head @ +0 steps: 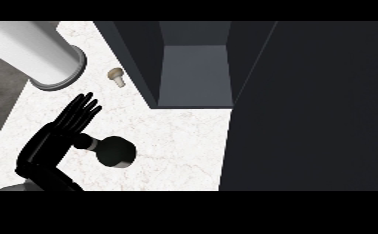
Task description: Pick up the wine, place it into the cabinet and close the cabinet
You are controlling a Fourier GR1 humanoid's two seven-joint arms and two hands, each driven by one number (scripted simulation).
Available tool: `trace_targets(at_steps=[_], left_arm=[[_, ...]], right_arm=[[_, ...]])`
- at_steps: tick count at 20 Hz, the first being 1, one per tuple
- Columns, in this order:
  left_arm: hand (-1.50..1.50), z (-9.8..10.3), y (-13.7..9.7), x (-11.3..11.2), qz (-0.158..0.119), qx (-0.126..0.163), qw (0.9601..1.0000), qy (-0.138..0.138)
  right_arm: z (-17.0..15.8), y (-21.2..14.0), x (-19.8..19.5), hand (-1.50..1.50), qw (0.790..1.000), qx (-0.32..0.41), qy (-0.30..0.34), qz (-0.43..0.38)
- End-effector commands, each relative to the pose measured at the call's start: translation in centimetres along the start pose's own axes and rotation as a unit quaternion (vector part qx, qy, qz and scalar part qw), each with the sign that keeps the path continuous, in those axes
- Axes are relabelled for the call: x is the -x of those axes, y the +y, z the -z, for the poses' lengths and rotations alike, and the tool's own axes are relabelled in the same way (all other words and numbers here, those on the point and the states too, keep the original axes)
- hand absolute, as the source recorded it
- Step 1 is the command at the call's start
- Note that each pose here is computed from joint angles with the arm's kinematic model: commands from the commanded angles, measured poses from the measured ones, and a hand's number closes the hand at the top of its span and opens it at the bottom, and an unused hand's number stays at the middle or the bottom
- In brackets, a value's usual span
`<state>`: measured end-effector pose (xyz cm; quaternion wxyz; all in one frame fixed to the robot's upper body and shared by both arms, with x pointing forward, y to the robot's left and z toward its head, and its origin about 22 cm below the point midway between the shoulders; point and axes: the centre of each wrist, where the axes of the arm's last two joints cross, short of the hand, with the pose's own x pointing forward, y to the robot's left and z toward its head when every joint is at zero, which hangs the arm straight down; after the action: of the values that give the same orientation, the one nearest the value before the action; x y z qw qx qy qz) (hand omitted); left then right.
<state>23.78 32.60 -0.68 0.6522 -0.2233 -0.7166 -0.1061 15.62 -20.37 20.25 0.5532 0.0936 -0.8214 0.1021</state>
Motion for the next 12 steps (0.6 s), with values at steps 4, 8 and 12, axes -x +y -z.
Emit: trace_targets(at_steps=[4, 8, 12], left_arm=[[-1.50, -1.1, 1.5, 5.1, 0.000, -0.008, 0.9998, 0.016], [-1.50, -1.8, 3.3, 6.7, -0.017, 0.006, 0.9994, 0.028], [-1.50, -2.0, 2.1, 9.2, -0.014, 0.000, 0.9994, 0.031]], right_arm=[[-1.5, -0.2, -1.4, -1.50, 1.000, -0.007, -0.022, 0.020], [-2.1, -0.8, -1.3, -1.50, 1.000, -0.014, -0.025, 0.010], [-0.3, -0.1, -0.2, -1.50, 0.999, -0.012, -0.024, 0.021]])
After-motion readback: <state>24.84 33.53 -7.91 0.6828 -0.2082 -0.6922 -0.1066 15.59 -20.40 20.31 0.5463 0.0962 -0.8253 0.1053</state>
